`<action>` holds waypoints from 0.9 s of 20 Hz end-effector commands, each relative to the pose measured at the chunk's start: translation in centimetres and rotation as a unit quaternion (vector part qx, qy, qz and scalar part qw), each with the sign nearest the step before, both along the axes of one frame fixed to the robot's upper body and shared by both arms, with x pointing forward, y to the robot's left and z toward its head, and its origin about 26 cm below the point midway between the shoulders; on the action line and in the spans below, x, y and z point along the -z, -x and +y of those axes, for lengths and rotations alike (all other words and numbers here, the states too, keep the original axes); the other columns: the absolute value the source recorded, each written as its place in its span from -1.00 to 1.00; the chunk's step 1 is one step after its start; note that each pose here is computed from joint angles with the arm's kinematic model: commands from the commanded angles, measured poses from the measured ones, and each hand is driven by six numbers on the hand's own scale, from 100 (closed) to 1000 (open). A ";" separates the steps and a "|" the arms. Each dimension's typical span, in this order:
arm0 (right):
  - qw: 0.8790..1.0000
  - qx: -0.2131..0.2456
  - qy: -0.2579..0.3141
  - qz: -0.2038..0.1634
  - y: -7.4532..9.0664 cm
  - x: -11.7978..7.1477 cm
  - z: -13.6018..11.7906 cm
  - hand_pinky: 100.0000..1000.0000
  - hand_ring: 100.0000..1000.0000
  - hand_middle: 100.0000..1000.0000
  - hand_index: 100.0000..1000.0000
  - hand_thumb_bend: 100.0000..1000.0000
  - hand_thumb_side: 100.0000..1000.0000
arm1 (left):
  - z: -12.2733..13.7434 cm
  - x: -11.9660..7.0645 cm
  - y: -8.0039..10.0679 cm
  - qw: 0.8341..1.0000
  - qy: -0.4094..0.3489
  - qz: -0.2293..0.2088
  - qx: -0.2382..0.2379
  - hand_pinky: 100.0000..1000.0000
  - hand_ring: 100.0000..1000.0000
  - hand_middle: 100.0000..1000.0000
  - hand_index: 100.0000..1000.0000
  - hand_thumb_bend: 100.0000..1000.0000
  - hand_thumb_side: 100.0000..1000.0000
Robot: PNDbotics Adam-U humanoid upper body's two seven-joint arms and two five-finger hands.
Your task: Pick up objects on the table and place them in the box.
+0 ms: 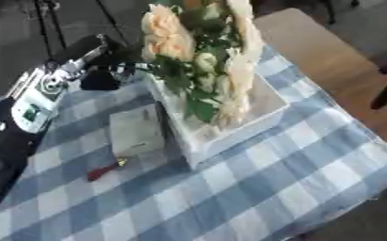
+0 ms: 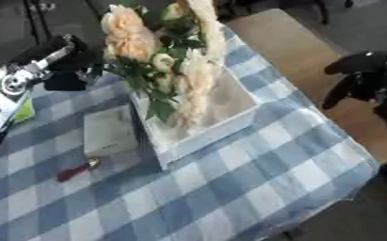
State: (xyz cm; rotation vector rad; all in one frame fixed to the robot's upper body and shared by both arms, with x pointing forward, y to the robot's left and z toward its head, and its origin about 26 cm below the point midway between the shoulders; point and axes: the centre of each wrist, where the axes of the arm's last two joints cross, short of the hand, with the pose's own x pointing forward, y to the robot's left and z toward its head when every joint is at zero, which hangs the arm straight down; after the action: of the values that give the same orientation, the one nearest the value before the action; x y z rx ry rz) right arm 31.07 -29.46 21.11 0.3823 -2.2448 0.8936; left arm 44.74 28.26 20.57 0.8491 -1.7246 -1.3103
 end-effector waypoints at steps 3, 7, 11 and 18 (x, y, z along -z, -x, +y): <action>1.000 -0.007 0.002 -0.013 0.2 -1.0 0.2 0.06 0.07 0.42 0.50 -1.00 0.51 | 0.1 0.7 -0.6 0.999 -0.032 -0.028 -0.022 -0.30 -0.56 -0.40 0.23 -0.78 0.10; 1.000 -0.005 0.001 -0.013 0.2 -0.9 0.2 0.06 0.07 0.42 0.50 -1.00 0.51 | -0.1 2.4 -0.9 0.998 -0.052 -0.030 -0.030 -0.25 -0.52 -0.31 0.34 -0.81 0.31; 1.000 -0.005 0.001 -0.013 0.2 -0.8 0.2 0.06 0.06 0.42 0.50 -1.00 0.51 | -0.2 3.6 -1.1 0.996 -0.067 -0.038 -0.041 -0.04 -0.17 -0.02 0.54 -0.78 0.49; 1.000 -0.001 0.000 -0.012 0.2 -0.7 0.1 0.06 0.06 0.42 0.50 -1.00 0.51 | -0.6 4.8 -1.1 0.998 -0.043 -0.039 -0.005 0.60 0.71 0.73 0.85 -0.46 1.00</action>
State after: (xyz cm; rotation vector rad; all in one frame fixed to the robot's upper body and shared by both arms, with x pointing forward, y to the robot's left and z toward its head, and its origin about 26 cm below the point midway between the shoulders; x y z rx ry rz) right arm 31.09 -29.30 20.96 0.3928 -2.2418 0.8880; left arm 45.71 27.28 14.44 0.9526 -1.6858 -1.3874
